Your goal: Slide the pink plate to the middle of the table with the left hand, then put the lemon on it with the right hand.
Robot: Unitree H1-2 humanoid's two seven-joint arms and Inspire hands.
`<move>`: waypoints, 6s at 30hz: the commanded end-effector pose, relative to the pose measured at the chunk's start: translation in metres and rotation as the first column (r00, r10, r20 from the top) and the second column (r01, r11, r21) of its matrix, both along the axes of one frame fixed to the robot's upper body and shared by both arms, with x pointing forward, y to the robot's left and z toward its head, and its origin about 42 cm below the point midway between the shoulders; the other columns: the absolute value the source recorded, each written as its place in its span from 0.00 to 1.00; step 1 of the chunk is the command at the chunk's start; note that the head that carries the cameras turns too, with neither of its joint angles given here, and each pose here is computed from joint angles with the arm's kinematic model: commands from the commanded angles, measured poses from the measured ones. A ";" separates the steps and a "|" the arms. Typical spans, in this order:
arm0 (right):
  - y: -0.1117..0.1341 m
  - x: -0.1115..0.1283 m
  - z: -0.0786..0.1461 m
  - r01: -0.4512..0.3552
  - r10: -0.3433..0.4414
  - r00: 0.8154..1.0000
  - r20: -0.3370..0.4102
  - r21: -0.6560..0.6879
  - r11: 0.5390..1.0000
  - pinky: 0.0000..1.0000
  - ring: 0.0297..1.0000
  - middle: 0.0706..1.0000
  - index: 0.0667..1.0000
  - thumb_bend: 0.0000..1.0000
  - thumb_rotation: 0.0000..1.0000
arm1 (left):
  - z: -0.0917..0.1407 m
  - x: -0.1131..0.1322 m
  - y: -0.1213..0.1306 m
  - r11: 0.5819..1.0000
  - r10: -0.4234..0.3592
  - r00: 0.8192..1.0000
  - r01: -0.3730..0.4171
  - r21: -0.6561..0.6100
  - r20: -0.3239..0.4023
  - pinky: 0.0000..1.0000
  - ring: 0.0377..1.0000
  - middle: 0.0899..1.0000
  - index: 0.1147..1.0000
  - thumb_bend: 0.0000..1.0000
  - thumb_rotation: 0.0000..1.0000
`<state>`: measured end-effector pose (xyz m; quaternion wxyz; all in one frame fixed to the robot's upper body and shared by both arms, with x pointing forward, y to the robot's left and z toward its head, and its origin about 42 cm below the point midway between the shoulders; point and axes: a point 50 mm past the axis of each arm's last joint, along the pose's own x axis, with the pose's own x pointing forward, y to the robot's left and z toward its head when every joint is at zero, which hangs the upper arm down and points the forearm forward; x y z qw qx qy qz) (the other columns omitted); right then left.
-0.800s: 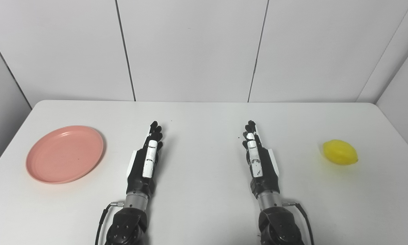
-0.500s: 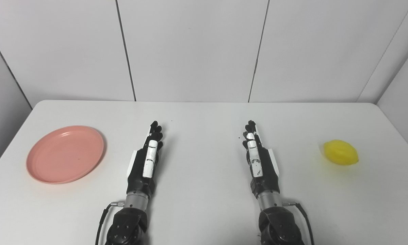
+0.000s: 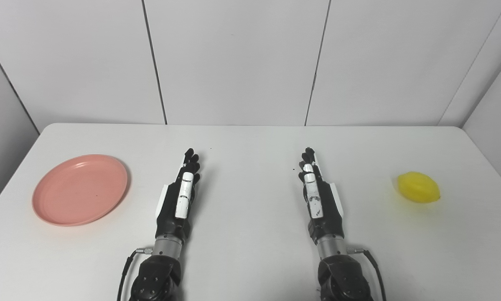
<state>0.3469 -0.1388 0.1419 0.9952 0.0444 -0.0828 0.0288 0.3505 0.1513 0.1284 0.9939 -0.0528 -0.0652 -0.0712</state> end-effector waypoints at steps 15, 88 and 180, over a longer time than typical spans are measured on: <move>0.004 0.004 0.018 -0.003 0.001 0.996 0.088 0.020 1.000 1.00 1.00 1.00 1.00 0.75 0.99 | 0.007 0.001 -0.004 1.000 -0.022 0.998 0.022 -0.002 0.056 1.00 1.00 1.00 0.98 0.59 1.00; -0.017 0.000 0.011 0.012 -0.015 0.996 0.089 0.029 1.000 1.00 1.00 1.00 0.99 0.72 0.97 | 0.014 0.006 -0.020 0.999 0.004 0.995 -0.007 0.037 0.098 0.99 0.99 0.98 0.97 0.60 1.00; -0.079 -0.007 0.012 -0.036 0.035 0.993 0.110 0.005 0.999 1.00 1.00 1.00 1.00 0.71 1.00 | 0.051 0.019 0.243 0.603 0.757 0.622 -0.783 0.151 0.202 0.84 0.81 0.78 0.77 0.78 1.00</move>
